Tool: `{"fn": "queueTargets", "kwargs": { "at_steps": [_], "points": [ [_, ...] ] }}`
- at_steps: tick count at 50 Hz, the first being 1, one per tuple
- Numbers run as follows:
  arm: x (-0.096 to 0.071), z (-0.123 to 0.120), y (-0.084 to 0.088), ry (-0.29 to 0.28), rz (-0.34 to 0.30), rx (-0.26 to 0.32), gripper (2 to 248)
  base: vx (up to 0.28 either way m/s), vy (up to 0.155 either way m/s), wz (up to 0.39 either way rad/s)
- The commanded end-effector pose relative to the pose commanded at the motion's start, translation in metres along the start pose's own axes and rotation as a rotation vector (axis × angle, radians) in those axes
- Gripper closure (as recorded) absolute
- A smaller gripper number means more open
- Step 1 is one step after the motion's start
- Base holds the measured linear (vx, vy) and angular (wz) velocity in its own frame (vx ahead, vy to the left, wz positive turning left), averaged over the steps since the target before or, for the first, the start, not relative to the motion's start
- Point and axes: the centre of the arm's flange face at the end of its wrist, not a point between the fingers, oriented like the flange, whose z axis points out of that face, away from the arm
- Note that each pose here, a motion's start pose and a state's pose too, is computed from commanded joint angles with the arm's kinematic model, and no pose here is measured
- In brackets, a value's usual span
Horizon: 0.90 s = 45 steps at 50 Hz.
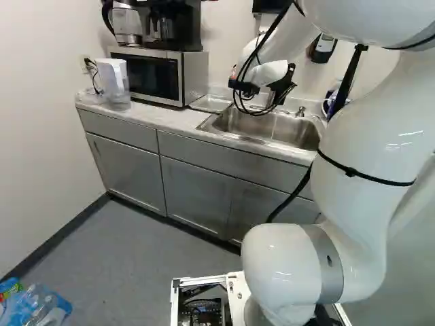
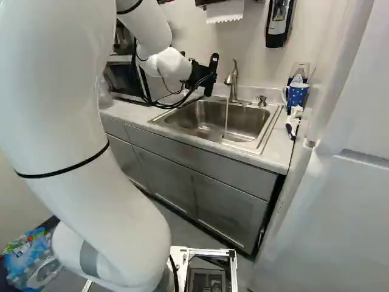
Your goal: Rinse the cup and place it in the tray
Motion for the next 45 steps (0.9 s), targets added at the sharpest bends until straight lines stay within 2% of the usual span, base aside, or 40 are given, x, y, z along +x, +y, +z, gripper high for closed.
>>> {"fn": "queueTargets", "kwargs": {
  "at_steps": [27,33,45],
  "points": [
    [0.0000,0.0000,0.0000,0.000,-0.002,0.000,126,0.000,0.000,0.000],
    [0.0000,0.0000,0.0000,0.000,-0.040,0.000,126,0.000,0.000,0.000],
    [0.0000,0.0000,0.0000,0.000,-0.158,0.000,126,0.000,0.000,0.000]
  ]
}}
